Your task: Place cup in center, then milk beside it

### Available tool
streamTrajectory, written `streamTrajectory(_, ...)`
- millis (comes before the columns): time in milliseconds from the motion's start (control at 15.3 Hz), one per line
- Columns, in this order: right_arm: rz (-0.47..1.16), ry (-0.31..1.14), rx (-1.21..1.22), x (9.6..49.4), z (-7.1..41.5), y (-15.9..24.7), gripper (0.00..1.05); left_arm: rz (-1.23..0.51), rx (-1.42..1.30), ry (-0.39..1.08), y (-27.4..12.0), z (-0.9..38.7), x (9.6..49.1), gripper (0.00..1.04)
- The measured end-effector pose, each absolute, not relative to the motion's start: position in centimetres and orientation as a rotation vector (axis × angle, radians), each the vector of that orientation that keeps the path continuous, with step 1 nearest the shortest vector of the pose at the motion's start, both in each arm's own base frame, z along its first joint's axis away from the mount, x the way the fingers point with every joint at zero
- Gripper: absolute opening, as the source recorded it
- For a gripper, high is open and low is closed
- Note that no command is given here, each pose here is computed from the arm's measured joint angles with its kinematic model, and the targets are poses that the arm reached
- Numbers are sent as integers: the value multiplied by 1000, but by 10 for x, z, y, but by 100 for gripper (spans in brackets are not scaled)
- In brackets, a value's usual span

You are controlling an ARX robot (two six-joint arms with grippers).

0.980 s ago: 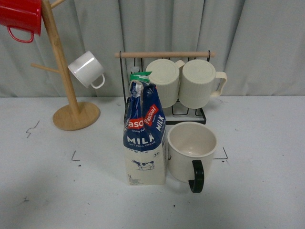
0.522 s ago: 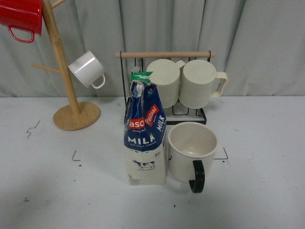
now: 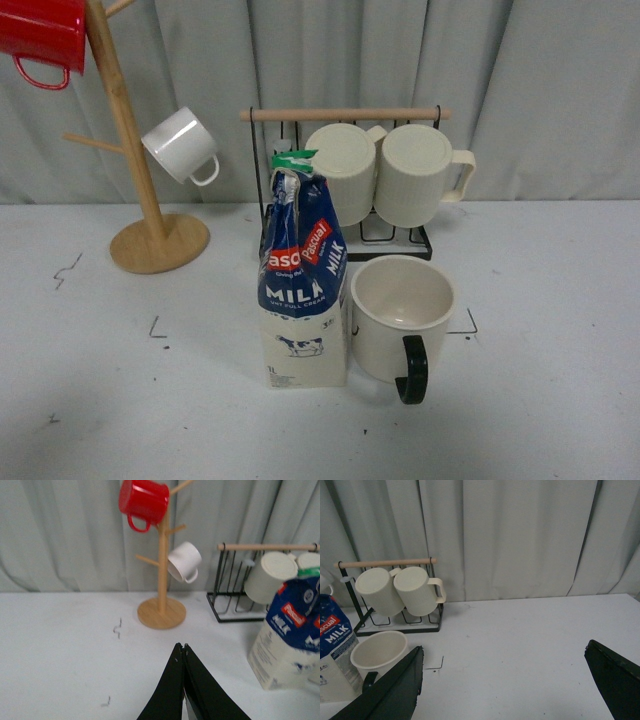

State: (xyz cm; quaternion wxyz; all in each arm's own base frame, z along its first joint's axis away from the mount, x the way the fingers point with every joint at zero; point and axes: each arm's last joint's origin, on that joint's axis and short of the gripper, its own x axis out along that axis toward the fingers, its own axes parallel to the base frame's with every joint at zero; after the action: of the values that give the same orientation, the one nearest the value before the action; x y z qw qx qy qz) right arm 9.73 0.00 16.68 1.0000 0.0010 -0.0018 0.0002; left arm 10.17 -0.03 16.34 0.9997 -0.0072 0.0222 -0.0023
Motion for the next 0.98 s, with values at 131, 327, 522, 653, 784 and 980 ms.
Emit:
streamTrajectory(131, 0, -5, 2, 97, 167, 0, 98, -2, -14, 1, 0, 166, 98, 2)
streamTrajectory(327, 0, -5, 2, 97, 167, 0, 98, -2, -14, 2, 0, 166, 98, 2)
streamTrajectory(522, 0, -4, 2, 97, 167, 0, 98, -2, -14, 1, 0, 166, 98, 2)
streamTrajectory(653, 0, -4, 2, 97, 167, 0, 98, -2, -15, 1, 0, 166, 98, 7)
streamTrajectory(784, 0, -4, 2, 97, 167, 0, 98, -2, -15, 1, 0, 166, 98, 27)
streamTrajectory(980, 0, -4, 2, 97, 167, 0, 98, -2, -15, 1, 0, 166, 98, 66)
